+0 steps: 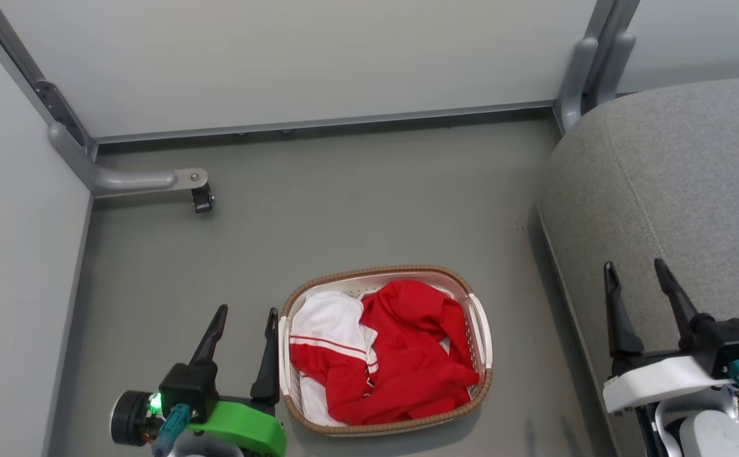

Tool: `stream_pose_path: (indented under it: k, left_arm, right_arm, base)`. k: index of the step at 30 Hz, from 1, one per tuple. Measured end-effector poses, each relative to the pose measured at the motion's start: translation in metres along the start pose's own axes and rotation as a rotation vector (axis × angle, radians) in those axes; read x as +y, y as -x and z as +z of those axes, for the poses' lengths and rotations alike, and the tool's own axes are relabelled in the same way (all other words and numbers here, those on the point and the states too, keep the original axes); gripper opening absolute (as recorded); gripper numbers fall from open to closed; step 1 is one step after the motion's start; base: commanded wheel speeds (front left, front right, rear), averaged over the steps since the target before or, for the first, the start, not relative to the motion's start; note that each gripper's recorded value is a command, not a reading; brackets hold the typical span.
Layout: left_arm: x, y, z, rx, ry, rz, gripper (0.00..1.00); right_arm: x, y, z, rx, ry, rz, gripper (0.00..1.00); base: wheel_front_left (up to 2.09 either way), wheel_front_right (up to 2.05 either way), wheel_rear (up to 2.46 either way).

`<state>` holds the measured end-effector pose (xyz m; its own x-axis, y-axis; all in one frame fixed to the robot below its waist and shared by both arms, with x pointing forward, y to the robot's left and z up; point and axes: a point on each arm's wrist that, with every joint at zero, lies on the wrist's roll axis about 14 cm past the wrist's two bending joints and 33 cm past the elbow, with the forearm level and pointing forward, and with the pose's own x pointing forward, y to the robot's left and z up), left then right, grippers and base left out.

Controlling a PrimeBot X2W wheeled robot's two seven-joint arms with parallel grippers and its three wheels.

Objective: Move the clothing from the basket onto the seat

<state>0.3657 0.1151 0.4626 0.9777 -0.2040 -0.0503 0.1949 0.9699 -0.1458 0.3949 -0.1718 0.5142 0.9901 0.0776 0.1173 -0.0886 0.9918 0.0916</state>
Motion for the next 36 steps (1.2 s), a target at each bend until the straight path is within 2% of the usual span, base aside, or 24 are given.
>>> stream_pose_path:
  k: [4,10,21,26,36]
  left_arm:
    - [-0.015,-0.026,-0.007,0.023,-0.014,-0.082,1.0]
    - [-0.051,-0.059,-0.058,0.179,-0.085,-0.264,1.0]
    - [-0.098,-0.055,-0.187,0.569,-0.126,-0.544,1.0]
    - [-0.108,-0.048,-0.231,0.714,-0.165,-0.642,1.0]
    - [-0.097,-0.044,-0.297,0.91,-0.209,-0.706,1.0]
  right_arm:
    - [-0.01,-0.019,0.009,-0.041,0.011,-0.023,1.0]
    - [-0.027,-0.046,0.006,-0.064,0.028,-0.063,1.0]
    - [-0.04,-0.077,-0.026,-0.033,0.037,-0.076,1.0]
    - [-0.05,-0.077,-0.036,-0.019,0.041,-0.094,1.0]
    - [-0.076,-0.07,-0.059,0.045,0.055,-0.156,1.0]
  base:
    - [0.0,0.0,0.0]
    - [0.0,0.0,0.0]
    - [0.0,0.0,0.0]
    - [0.0,0.0,0.0]
    - [0.0,0.0,0.0]
